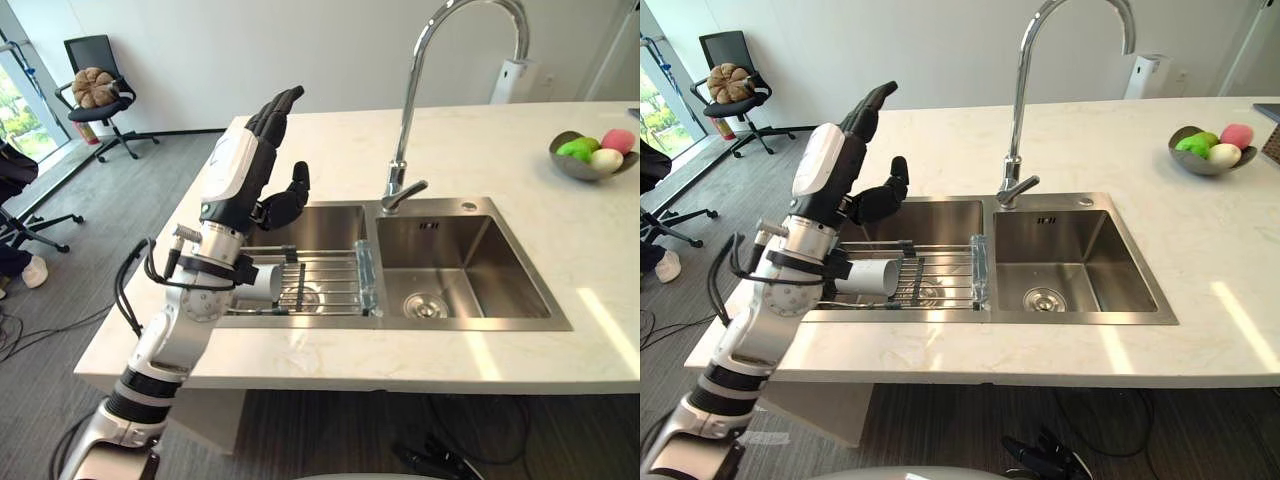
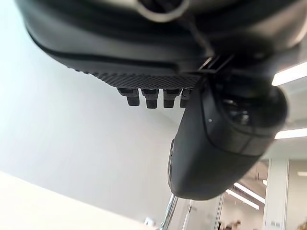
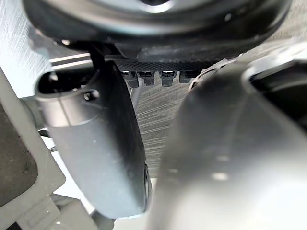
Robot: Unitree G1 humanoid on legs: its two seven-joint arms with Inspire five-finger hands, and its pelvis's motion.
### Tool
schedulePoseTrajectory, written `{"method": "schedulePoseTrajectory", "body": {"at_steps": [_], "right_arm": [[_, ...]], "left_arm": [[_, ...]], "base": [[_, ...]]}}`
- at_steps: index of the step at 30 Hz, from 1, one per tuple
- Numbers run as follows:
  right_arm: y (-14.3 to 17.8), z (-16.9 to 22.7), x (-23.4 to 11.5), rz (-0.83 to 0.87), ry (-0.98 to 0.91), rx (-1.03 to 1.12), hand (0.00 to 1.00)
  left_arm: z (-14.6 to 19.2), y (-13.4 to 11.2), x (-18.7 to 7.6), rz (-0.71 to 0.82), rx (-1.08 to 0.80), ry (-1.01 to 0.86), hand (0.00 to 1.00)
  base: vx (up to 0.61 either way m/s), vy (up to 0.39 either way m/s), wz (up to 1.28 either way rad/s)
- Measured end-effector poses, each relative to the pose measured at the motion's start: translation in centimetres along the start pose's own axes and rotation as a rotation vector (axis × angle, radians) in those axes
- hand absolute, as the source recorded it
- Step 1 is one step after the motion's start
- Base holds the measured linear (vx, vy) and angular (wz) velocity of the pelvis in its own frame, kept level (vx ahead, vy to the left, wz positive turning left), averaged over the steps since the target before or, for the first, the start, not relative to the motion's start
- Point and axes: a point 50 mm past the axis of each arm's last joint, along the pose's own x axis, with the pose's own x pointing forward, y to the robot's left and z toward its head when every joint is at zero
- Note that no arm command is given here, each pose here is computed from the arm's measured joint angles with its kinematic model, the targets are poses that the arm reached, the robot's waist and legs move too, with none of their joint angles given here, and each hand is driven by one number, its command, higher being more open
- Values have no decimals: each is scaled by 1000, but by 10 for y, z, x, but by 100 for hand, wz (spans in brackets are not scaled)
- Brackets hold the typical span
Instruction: Walk over to the sink, pick up the cup, carry it to the dishwasher, place the cup inside the dishwasher, then close the dishwasher door
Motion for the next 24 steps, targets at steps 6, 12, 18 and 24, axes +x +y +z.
{"method": "schedulePoseTrajectory", "body": {"at_steps": [6,12,18,24], "right_arm": [[-7,-4,-2,-22,18,41,100],[-12,-9,-4,-45,54,66,100],[-15,-5,-3,-62,49,60,100],[-15,-4,-2,-62,58,69,100]], "left_arm": [[-45,26,11,-316,132,126,100],[-48,25,14,-561,168,139,100],[-48,16,12,-705,137,150,100],[-59,7,5,-831,84,235,100]], "base": [[-8,8,1],[-33,3,0],[-29,22,-11],[-28,34,-14]]}}
